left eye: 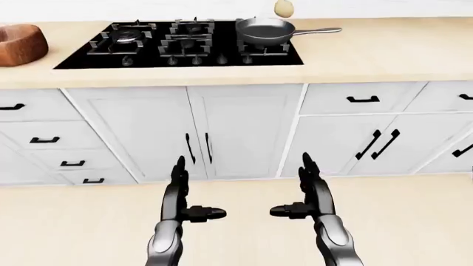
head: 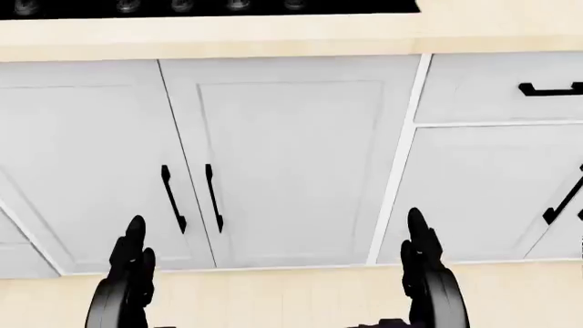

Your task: Pick the potato from the pan and place it in the bowl.

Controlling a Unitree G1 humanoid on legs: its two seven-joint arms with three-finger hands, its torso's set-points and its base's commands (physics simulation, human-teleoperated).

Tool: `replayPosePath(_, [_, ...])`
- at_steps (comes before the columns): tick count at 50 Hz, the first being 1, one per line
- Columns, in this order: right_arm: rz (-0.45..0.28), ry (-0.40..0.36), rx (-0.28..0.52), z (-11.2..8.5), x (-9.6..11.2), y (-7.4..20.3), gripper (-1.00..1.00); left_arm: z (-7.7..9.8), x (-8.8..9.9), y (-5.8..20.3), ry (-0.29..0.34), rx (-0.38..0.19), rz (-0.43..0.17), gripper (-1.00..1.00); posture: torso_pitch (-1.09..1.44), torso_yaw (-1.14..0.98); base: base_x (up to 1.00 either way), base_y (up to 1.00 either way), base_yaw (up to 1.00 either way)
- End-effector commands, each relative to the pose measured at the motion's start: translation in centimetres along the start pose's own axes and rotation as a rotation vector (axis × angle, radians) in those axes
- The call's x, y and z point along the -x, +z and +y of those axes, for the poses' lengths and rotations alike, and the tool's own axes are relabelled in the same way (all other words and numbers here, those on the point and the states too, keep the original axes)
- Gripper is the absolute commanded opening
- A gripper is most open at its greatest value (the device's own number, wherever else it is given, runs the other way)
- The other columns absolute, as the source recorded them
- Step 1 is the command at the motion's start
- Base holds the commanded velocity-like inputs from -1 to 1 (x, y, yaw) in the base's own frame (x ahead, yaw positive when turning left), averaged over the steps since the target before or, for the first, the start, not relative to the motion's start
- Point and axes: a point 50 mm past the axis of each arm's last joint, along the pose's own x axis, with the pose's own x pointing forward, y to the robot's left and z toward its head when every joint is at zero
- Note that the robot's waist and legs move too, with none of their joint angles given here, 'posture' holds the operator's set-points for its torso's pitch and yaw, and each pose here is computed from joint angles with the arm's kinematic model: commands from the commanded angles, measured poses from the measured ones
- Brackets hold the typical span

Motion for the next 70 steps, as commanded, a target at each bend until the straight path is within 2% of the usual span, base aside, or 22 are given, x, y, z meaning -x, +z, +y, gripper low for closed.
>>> replayPosePath(1, [-0.165, -0.021, 0.048, 0.2, -0.1, 3.7, 1.0, -0.7, -0.1, 3.3, -0.014, -0.023, -0.174, 1.0, 0.0, 0.0, 0.0, 0.0, 0.0])
replayPosePath(4, [-0.183, 0.005, 0.007, 0.5, 0.6, 4.3, 1.0, -0.4, -0.1, 3.4, -0.003, -0.024, -0.178, 1.0, 0.0, 0.0, 0.0, 0.0, 0.0])
replayPosePath(5, [-0.187, 0.004, -0.003, 0.3, 0.6, 4.2, 1.0, -0.5, 0.0, 3.7, -0.023, -0.01, -0.193, 1.0, 0.0, 0.0, 0.0, 0.0, 0.0])
replayPosePath(10, [-0.19, 0.002, 0.025, 0.3, 0.4, 4.0, 1.0, 0.0, -0.3, 3.7, 0.013, -0.022, -0.194, 1.0, 0.0, 0.0, 0.0, 0.0, 0.0])
replayPosePath(17, [-0.189, 0.016, 0.016, 0.5, 0.7, 4.1, 1.0, 0.0, -0.4, 3.8, 0.02, -0.026, -0.194, 1.0, 0.0, 0.0, 0.0, 0.0, 0.0])
replayPosePath(19, [-0.186, 0.011, 0.006, 0.4, 0.4, 4.5, 1.0, 0.1, -0.5, 3.7, 0.007, -0.015, -0.172, 1.0, 0.0, 0.0, 0.0, 0.0, 0.0])
replayPosePath(21, [-0.187, -0.02, 0.011, -0.2, -0.3, 5.5, 1.0, 0.4, -0.9, 5.1, 0.013, 0.001, -0.187, 1.0, 0.0, 0.0, 0.0, 0.0, 0.0])
replayPosePath(23, [-0.154, -0.012, -0.041, -0.4, -0.8, 5.6, 1.0, 0.7, -1.5, 6.3, 0.022, 0.004, -0.198, 1.0, 0.0, 0.0, 0.0, 0.0, 0.0])
replayPosePath(28, [-0.183, -0.008, -0.002, -1.4, -1.9, 8.3, 1.0, 1.2, -3.4, 8.9, 0.049, -0.006, -0.208, 1.0, 0.0, 0.0, 0.0, 0.0, 0.0])
replayPosePath(30, [-0.186, 0.017, -0.022, -1.7, -3.0, 9.8, 1.0, 1.3, -4.1, 10.8, 0.06, -0.007, -0.221, 1.0, 0.0, 0.0, 0.0, 0.0, 0.0])
replayPosePath(31, [-0.187, 0.02, -0.002, -1.7, -3.5, 10.3, 1.0, 1.3, -4.9, 11.1, 0.065, -0.013, -0.223, 1.0, 0.0, 0.0, 0.0, 0.0, 0.0])
replayPosePath(32, [-0.185, 0.026, 0.011, -1.8, -4.1, 10.8, 1.0, 1.5, -5.6, 11.3, 0.064, 0.005, -0.211, 1.0, 0.0, 0.0, 0.0, 0.0, 0.0])
replayPosePath(33, [-0.175, 0.056, -0.033, -2.3, -5.4, 11.0, 1.0, 1.7, -6.3, 12.4, 0.072, 0.003, -0.227, 1.0, 0.0, 0.0, 0.0, 0.0, 0.0])
replayPosePath(34, [-0.178, 0.037, -0.003, -2.7, -6.1, 11.3, 1.0, 2.1, -7.0, 13.1, 0.097, 0.011, -0.23, 1.0, 0.0, 0.0, 0.0, 0.0, 0.0])
replayPosePath(35, [-0.188, 0.026, 0.0, -3.3, -6.6, 12.5, 1.0, 2.6, -7.8, 14.5, 0.103, 0.058, -0.221, 1.0, 0.0, 0.0, 0.0, 0.0, 0.0])
replayPosePath(36, [-0.194, 0.019, 0.013, -3.5, -6.8, 13.5, 1.0, 3.0, -8.3, 15.4, 0.149, 0.07, -0.204, 1.0, 0.0, 0.0, 0.0, 0.0, 0.0])
replayPosePath(37, [-0.198, 0.025, -0.038, -3.9, -7.3, 14.7, 1.0, 2.6, -8.4, 16.7, 0.112, 0.054, -0.217, 1.0, 0.0, 0.0, 0.0, 0.0, 0.0])
replayPosePath(40, [-0.221, 0.013, -0.014, -4.7, -7.9, 17.4, 1.0, 2.2, -9.2, 18.3, 0.093, -0.032, -0.241, 1.0, 0.0, 0.0, 0.0, 0.0, 0.0])
replayPosePath(44, [-0.25, 0.0, 0.023, -5.5, -7.7, 21.4, 1.0, 2.2, -10.4, 20.7, 0.088, -0.038, -0.25, 1.0, 0.0, 0.0, 0.0, 0.0, 0.0])
replayPosePath(51, [-0.285, -0.011, 0.118, -5.8, -7.4, 26.3, 1.0, 2.6, -10.6, 26.6, 0.119, -0.066, -0.295, 1.0, 0.0, 0.0, 0.0, 0.0, 0.0])
replayPosePath(58, [-0.297, -0.019, 0.173, -5.8, -7.1, 29.8, 1.0, 2.5, -10.4, 28.5, 0.129, -0.069, -0.31, 1.0, 0.0, 0.0, 0.0, 0.0, 0.0])
replayPosePath(70, [-0.295, -0.023, 0.178, -6.0, -6.7, 30.3, 1.0, 1.8, -9.8, 29.0, 0.115, -0.084, -0.327, 1.0, 0.0, 0.0, 0.08, 0.0, 0.0])
